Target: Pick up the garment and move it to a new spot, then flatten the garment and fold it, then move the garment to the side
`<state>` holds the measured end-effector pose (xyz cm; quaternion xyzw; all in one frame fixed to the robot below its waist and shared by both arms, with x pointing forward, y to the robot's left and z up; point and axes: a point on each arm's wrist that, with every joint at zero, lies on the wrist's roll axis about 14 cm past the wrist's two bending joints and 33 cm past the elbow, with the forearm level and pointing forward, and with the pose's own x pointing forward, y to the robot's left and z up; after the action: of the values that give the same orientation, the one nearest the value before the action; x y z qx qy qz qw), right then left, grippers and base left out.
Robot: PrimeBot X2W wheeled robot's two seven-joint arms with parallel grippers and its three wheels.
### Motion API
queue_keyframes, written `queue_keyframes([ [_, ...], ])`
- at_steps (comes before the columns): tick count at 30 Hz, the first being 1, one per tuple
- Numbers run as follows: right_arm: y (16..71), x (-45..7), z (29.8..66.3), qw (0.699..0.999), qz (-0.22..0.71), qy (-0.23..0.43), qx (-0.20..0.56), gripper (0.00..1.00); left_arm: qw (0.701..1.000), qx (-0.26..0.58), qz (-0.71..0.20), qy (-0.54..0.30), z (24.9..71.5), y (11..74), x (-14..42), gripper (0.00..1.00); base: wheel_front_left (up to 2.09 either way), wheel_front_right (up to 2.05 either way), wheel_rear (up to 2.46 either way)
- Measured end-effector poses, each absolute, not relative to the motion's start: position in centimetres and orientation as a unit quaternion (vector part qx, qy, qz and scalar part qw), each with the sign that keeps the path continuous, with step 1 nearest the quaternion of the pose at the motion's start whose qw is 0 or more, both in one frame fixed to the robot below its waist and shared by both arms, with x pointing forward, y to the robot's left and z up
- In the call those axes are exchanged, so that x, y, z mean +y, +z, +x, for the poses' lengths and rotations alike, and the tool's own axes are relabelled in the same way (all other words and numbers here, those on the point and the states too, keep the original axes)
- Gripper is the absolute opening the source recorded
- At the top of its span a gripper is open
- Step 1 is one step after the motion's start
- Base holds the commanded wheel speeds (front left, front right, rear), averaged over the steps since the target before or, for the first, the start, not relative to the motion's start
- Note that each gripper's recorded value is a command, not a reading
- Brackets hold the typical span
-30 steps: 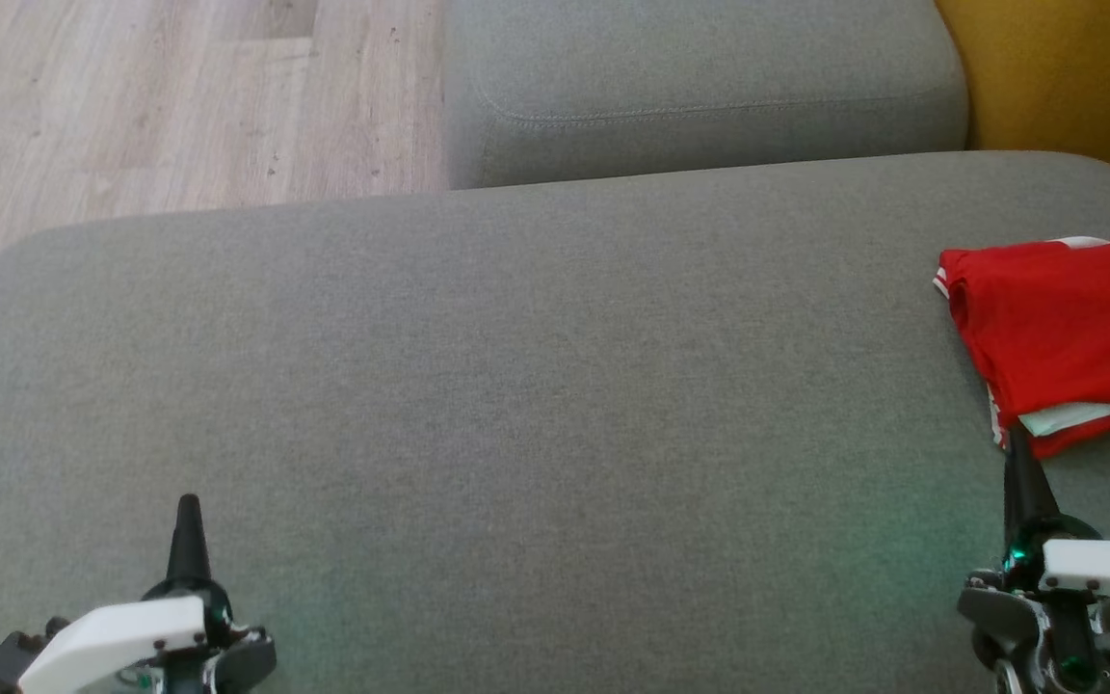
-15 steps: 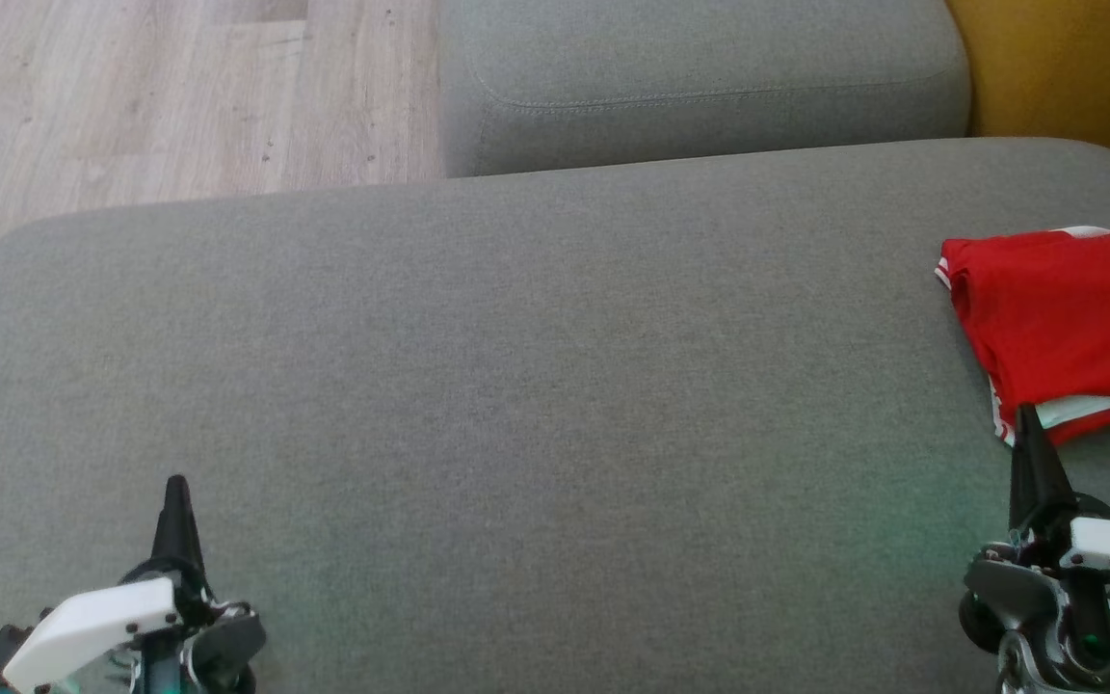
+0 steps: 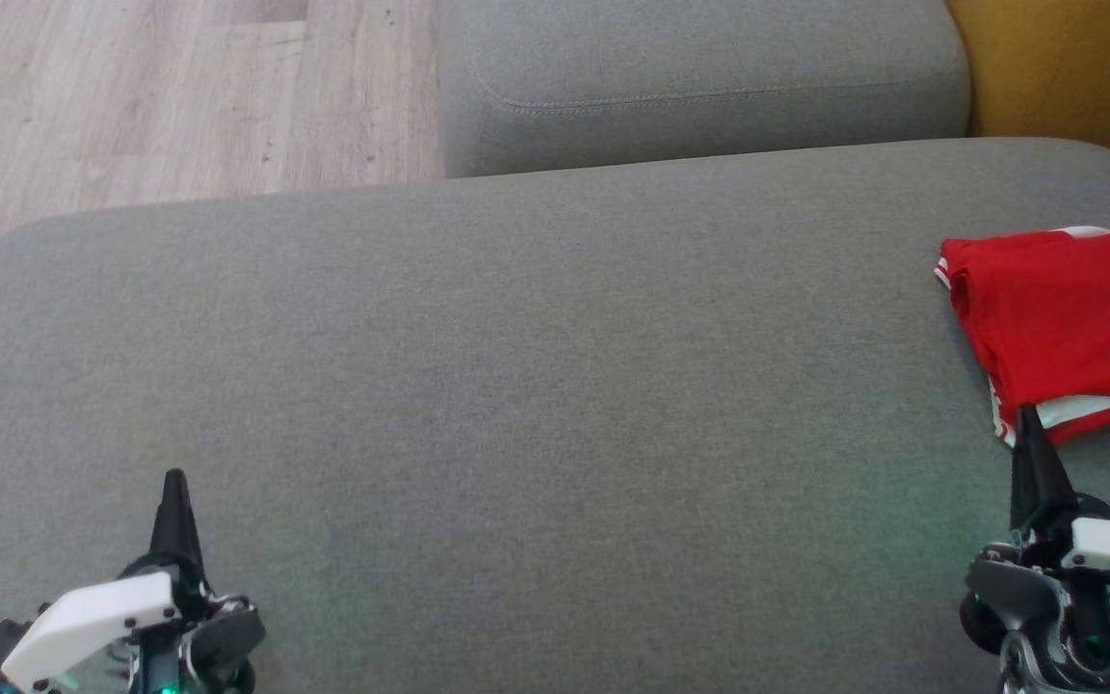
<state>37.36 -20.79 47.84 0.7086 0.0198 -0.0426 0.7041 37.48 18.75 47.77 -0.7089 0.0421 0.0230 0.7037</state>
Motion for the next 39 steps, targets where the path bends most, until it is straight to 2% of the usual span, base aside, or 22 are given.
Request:
queue_keyframes([
  [39, 47.82, -20.78, 37.34, 0.703, 0.710, -0.041, 0.021, 0.00, 0.701, 0.040, -0.712, 0.024, 37.46, 47.79, 18.94, 0.00, 0.00, 0.00, 0.00],
])
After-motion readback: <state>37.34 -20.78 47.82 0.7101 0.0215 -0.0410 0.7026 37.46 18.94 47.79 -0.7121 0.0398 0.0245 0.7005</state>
